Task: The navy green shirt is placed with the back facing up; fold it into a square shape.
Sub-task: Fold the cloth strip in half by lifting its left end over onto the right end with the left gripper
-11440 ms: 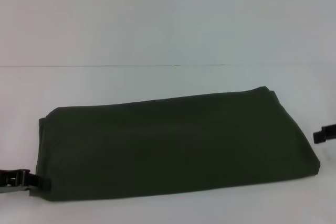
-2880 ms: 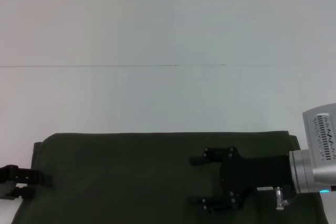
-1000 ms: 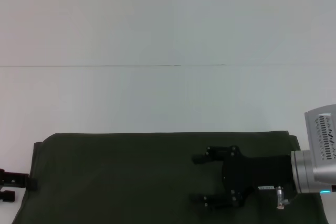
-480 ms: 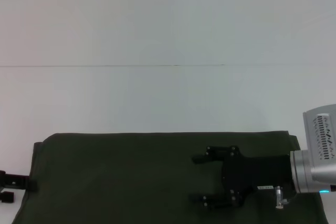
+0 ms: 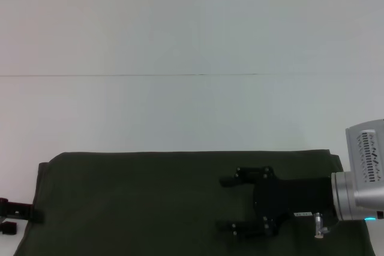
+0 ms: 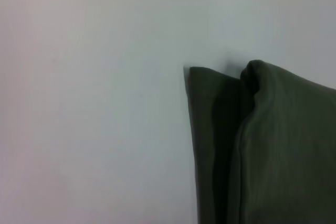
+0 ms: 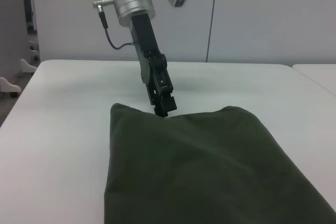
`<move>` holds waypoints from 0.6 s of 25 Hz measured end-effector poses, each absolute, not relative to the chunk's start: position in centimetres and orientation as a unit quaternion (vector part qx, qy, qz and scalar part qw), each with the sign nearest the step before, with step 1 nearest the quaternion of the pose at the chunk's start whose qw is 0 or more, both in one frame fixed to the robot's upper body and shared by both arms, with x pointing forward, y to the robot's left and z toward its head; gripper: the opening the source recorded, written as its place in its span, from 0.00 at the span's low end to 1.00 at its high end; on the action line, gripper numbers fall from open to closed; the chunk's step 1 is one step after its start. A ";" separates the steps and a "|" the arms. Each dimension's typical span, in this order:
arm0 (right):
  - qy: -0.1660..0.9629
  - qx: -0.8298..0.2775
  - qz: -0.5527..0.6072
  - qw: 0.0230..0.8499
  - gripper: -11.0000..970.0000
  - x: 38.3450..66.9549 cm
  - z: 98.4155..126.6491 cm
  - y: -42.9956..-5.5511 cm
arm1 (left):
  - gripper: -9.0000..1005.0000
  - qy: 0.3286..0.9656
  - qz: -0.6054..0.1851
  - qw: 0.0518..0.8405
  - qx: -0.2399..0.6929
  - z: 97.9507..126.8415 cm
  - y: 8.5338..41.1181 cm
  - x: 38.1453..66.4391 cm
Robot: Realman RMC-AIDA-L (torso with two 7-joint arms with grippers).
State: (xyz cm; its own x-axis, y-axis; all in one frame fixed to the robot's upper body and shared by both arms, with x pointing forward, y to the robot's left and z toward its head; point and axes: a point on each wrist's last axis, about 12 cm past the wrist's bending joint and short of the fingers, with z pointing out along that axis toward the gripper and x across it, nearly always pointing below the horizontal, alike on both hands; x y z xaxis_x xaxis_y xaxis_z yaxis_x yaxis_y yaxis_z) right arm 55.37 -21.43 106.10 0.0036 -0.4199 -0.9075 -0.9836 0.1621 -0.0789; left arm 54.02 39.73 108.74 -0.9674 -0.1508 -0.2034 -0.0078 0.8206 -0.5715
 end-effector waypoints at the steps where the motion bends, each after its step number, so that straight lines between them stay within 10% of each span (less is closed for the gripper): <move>1: 0.627 -0.560 0.325 0.434 0.88 55.4 106.1 -21.4 | 0.83 0.946 -0.297 0.120 -0.042 108.7 39.7 54.0; 15: 0.626 -0.561 0.323 0.434 0.88 55.5 106.1 -21.4 | 0.83 0.949 -0.293 0.114 -0.018 109.1 39.2 54.5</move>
